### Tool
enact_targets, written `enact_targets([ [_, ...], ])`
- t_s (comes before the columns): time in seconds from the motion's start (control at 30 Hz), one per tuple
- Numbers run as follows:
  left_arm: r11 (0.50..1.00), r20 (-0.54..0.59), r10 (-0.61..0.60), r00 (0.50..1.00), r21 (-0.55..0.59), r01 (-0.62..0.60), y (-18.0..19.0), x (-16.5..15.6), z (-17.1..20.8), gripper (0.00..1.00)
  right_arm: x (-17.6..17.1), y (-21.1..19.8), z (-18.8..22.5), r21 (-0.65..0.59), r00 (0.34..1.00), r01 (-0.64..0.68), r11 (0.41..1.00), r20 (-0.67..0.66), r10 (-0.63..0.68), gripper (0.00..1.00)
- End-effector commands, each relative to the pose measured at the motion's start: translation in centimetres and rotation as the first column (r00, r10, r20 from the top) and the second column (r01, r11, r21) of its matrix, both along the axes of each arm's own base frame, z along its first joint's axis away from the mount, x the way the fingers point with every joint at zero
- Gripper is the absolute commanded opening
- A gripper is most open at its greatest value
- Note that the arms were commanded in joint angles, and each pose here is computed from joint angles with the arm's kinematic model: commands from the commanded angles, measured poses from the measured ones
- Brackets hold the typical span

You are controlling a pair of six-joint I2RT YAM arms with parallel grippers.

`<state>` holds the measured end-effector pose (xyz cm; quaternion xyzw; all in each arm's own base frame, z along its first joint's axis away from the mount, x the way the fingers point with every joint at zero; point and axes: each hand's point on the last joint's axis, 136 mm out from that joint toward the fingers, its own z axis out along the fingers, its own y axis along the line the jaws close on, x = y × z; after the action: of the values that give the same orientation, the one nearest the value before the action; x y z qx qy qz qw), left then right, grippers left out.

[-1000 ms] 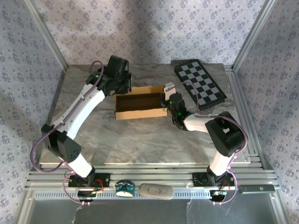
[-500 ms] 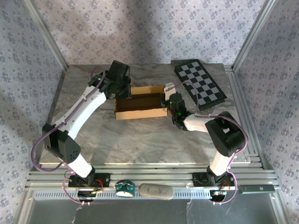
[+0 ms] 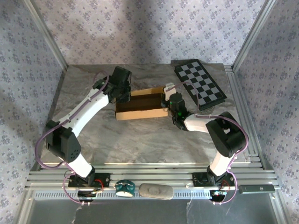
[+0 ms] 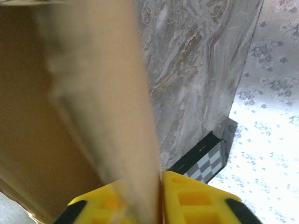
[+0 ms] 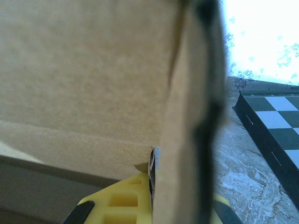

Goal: Fold the paper box

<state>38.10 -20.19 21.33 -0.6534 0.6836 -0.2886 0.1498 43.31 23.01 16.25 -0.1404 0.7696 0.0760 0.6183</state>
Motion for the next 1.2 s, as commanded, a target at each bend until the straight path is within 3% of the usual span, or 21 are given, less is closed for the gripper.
enact_targets([
  [0.0, 1.000, 0.027, -0.003, 1.000, 0.013, 0.002, 0.8, -1.5, 1.0, 0.09, -0.9, -0.4, -1.9, -0.061, 0.998, -0.008, 0.998, -0.070, 0.004, 0.00],
  [0.2, 1.000, 0.048, -0.001, 0.999, 0.019, 0.000, 1.1, -2.8, 0.6, 0.01, -1.3, -0.5, -0.7, -0.018, 0.997, 0.004, 1.000, -0.078, -0.006, 0.04],
  [0.33, 0.999, 0.106, -0.015, 0.994, 0.033, 0.012, 0.8, -2.4, 0.2, 0.00, -2.0, -0.4, 0.7, 0.036, 0.995, 0.015, 0.999, -0.094, -0.012, 0.27],
  [0.43, 0.998, 0.149, -0.022, 0.989, 0.055, 0.014, 1.0, -2.1, 0.0, 0.00, -3.0, -0.9, 2.3, 0.085, 0.992, 0.041, 0.995, -0.118, -0.031, 0.53],
  [0.53, 0.998, 0.190, -0.024, 0.982, 0.066, 0.012, 1.2, -2.1, -0.4, 0.00, -4.5, -0.8, 3.9, 0.140, 0.988, 0.034, 0.989, -0.153, -0.012, 0.61],
  [0.77, 0.998, 0.251, -0.037, 0.967, 0.049, 0.026, 0.7, -2.6, -2.4, 0.00, -9.7, -1.1, 5.3, 0.278, 0.963, -0.006, 0.960, -0.257, 0.080, 0.65],
  [0.9, 0.999, 0.247, -0.028, 0.969, 0.047, 0.017, 0.9, -3.1, -3.8, 0.00, -11.6, -2.4, 6.8, 0.325, 0.953, 0.031, 0.945, -0.294, 0.070, 0.66],
  [1.03, 0.998, 0.241, -0.043, 0.970, 0.050, 0.032, 1.0, -3.5, -4.5, 0.00, -11.5, -4.0, 8.9, 0.359, 0.943, 0.121, 0.925, -0.332, 0.005, 0.69],
  [1.17, 0.997, 0.210, -0.070, 0.975, 0.044, 0.062, 0.9, -4.4, -5.8, 0.03, -9.7, -5.3, 7.8, 0.365, 0.859, 0.271, 0.891, -0.509, -0.053, 0.63],
])
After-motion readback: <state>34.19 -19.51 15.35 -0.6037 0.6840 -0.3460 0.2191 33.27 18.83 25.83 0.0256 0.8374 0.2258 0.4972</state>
